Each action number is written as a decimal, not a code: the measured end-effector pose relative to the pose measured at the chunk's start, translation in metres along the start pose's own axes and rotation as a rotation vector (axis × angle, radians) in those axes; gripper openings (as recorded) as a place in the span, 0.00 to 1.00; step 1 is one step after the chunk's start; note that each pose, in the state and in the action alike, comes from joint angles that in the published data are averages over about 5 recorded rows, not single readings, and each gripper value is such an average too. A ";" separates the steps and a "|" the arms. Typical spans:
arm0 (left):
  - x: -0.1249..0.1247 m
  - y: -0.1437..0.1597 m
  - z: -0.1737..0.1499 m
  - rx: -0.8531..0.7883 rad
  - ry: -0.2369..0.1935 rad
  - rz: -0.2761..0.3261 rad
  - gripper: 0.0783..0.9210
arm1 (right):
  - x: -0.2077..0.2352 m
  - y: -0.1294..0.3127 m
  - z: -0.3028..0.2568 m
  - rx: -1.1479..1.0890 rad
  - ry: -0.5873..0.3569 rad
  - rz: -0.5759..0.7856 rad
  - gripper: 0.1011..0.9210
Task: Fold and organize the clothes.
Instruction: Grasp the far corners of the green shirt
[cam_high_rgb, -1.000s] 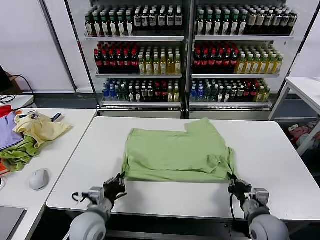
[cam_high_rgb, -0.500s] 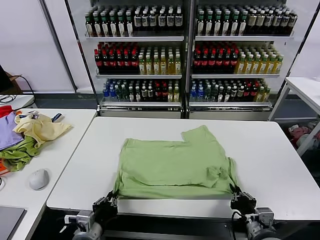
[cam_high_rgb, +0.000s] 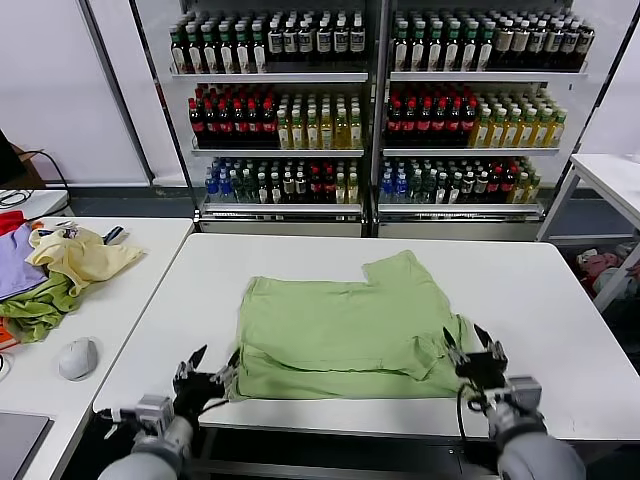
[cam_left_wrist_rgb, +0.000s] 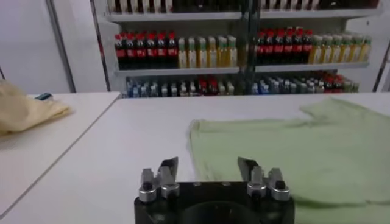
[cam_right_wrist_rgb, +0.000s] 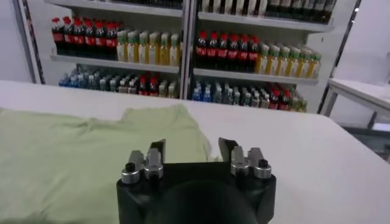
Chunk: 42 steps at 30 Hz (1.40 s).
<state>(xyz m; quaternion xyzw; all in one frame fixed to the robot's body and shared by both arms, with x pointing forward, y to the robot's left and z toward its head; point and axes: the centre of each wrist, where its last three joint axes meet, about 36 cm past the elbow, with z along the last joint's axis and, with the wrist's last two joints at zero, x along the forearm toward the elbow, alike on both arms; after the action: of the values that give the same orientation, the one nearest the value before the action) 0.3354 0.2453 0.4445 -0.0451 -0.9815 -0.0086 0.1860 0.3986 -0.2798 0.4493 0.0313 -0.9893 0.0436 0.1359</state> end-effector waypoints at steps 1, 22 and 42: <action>-0.008 0.001 -0.002 0.003 -0.004 -0.001 0.82 | -0.011 0.000 -0.003 0.000 0.000 -0.002 0.85; -0.193 -0.003 -0.040 -0.025 0.015 -0.066 0.88 | -0.209 0.006 -0.060 -0.012 0.109 0.023 0.88; -0.267 -0.019 -0.045 -0.076 0.122 -0.082 0.88 | -0.288 0.024 -0.049 -0.040 0.291 0.032 0.86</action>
<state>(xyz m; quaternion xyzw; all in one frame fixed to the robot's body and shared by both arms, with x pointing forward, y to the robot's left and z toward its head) 0.5974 0.2022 0.3891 -0.0113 -0.9683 -0.0561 0.2433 0.6863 -0.2369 0.4159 0.0060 -0.9602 0.0300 0.2777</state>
